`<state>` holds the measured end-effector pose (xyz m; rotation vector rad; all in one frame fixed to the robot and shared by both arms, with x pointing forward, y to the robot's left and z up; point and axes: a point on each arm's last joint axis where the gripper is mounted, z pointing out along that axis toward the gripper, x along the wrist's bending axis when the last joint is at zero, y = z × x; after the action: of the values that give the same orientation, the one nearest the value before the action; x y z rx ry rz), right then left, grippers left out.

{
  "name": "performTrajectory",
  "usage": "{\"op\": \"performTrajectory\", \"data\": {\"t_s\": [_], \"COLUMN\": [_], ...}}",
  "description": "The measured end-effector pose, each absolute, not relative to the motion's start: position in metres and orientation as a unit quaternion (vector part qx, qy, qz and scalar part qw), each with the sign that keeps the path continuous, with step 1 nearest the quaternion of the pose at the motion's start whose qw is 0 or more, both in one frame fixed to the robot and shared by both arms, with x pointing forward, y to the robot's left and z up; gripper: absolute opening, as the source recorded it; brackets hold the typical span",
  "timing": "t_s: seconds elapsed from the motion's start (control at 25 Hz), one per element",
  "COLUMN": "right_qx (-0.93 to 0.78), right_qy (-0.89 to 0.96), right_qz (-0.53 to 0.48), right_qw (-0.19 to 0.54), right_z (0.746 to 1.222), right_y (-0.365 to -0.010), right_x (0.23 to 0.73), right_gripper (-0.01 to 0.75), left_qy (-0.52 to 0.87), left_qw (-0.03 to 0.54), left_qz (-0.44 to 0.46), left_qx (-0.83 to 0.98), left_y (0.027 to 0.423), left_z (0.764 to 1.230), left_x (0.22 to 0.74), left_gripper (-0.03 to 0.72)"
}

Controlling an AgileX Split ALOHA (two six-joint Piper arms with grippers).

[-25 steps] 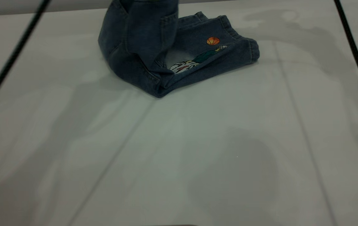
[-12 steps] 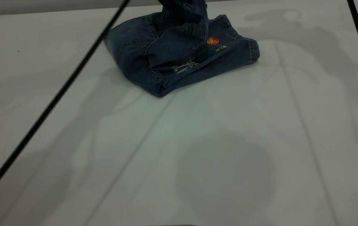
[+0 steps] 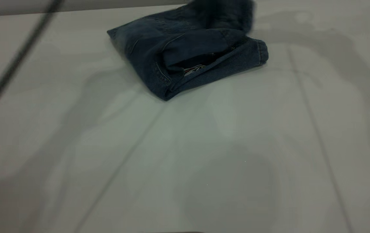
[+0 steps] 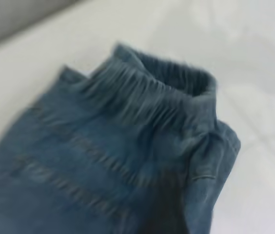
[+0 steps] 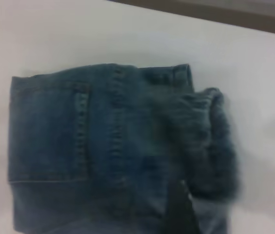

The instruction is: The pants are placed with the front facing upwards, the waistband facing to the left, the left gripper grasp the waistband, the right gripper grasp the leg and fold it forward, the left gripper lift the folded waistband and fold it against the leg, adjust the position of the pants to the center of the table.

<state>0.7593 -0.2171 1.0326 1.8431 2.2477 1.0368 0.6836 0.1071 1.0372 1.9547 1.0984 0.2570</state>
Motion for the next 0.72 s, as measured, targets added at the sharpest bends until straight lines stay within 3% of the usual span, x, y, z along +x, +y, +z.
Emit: {"op": "performTrajectory", "data": {"t_s": [0.2,0.44,0.6,0.72], "right_qx": [0.584,0.505,0.460,0.447], "right_qy": [0.732,0.802,0.849,0.866], "right_qz": [0.350,0.314,0.258,0.210], "right_qw": [-0.020,-0.052,0.016,0.082], "right_z": [1.034,1.003,0.961,0.933], "right_y": [-0.200,-0.101,-0.045,-0.030], "right_x": [0.753,0.730,0.718,0.718], "right_gripper": [0.450,0.434,0.433,0.433], "left_qy": [0.400,0.406,0.416,0.417], "left_qw": [0.448,0.473,0.462,0.449], "left_qz": [0.177,0.213,0.187,0.164], "left_qx": [0.780,0.752,0.760,0.773], "left_y": [0.138,0.177,0.183,0.181], "left_z": [1.120,1.182,1.185,1.179], "left_x": [0.655,0.623,0.615,0.613], "left_gripper": [0.580,0.577,0.577,0.575]}}
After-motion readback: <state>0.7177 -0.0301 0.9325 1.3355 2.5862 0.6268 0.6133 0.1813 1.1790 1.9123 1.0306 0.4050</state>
